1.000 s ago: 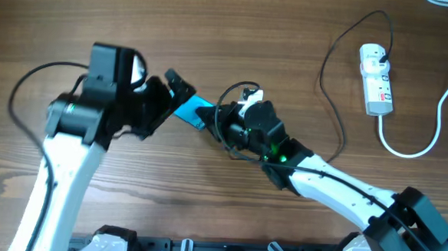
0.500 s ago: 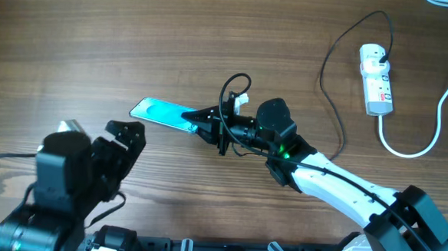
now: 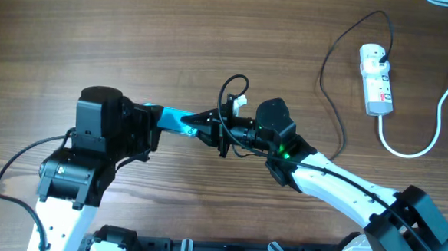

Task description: Plug charger to phone and switch on socket

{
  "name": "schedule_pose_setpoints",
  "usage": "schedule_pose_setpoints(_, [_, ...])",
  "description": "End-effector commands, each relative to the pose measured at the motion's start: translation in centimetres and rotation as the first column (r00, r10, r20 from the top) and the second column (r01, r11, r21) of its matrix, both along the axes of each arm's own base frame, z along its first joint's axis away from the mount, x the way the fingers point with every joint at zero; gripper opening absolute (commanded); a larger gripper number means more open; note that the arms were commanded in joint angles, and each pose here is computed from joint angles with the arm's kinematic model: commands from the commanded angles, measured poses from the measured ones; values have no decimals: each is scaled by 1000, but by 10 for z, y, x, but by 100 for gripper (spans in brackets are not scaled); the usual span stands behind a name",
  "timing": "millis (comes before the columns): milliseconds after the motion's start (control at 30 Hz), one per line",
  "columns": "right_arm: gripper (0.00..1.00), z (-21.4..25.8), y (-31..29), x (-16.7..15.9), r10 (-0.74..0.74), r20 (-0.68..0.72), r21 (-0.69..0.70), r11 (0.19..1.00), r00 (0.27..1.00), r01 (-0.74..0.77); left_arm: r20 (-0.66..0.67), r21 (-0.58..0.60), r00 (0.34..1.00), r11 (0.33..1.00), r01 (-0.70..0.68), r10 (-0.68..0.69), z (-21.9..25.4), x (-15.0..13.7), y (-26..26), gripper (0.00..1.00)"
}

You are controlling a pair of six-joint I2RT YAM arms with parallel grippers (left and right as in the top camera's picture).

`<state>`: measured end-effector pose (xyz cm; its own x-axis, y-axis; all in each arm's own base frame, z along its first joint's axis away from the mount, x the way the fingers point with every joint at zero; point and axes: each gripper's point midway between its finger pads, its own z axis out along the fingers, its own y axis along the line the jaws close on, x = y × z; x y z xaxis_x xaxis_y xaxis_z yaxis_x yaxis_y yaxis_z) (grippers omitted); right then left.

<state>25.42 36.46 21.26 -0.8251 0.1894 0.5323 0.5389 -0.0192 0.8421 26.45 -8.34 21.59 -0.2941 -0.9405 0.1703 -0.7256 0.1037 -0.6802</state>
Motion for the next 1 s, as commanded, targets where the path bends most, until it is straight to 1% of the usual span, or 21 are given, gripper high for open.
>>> schedule_pose_setpoints(0, [4,10,2,1,17,15,22,1000,1000,-17,-3,-8,1000,1000,8,-8,-2,3,-2,27])
schedule_pose_setpoints(67, [4,10,2,1,16,15,23,1000,1000,-16,8,-10,1000,1000,7,-7,0,5,-3,17])
schedule_pose_setpoints(100, [4,10,2,1,13,15,22,1000,1000,-13,13,-12,1000,1000,6,-6,1,6,-3,13])
schedule_pose_setpoints(200, [4,10,2,4,-5,16,22,1000,1000,4,-7,-66,999,996,-52,52,2,7,-3,10])
schedule_pose_setpoints(233, [5,10,2,4,-6,16,21,1000,1000,5,-4,-67,999,996,-53,52,3,8,-3,4])
schedule_pose_setpoints(333, [11,10,2,4,-6,16,21,1000,1000,5,-4,-68,999,996,-52,52,3,8,-3,4])
schedule_pose_setpoints(367, [15,10,2,4,-6,16,21,1000,1000,5,-4,-68,999,996,-52,52,3,8,-3,4])
schedule_pose_setpoints(400, [18,10,2,4,-5,16,21,1000,1000,5,-4,-67,999,996,-52,52,3,8,-3,4])
schedule_pose_setpoints(467, [28,10,2,4,-5,16,21,1000,1000,5,-4,-67,999,996,-52,52,3,8,-3,4])
schedule_pose_setpoints(533, [40,10,2,4,-5,16,21,1000,1000,5,-3,-65,999,997,-51,51,3,8,-3,4])
schedule_pose_setpoints(600, [50,10,2,4,-5,16,21,1000,1000,5,-6,-52,999,997,-49,49,1,7,-2,4])
schedule_pose_setpoints(667, [64,10,2,4,-5,17,21,1000,1000,5,33,48,999,999,23,-24,0,7,2,4])
schedule_pose_setpoints(700, [75,8,2,4,-5,13,15,1000,1000,5,56,109,995,992,71,-77,-1,8,4,4])
schedule_pose_setpoints(733, [81,0,1,4,-5,-17,-10,1000,1000,5,80,182,987,976,122,-138,-1,9,7,4])
schedule_pose_setpoints(800, [86,-24,-2,0,-10,-103,-86,996,995,1,102,329,964,923,201,-246,-1,11,14,4])
schedule_pose_setpoints(867, [96,-54,-9,-3,-47,-202,-191,982,978,8,101,464,928,842,275,-359,-2,12,19,4])
schedule_pose_setpoints(900, [97,-70,-16,3,-81,-123,-274,961,989,45,96,509,908,804,307,-408,-2,13,21,4])
schedule_pose_setpoints(933, [100,-76,-25,23,-65,206,-366,920,976,138,78,556,882,755,349,-465,-3,11,21,4])
schedule_pose_setpoints(967, [100,-78,-29,31,-13,373,-412,894,928,178,52,571,870,729,377,-491,-7,7,22,4])
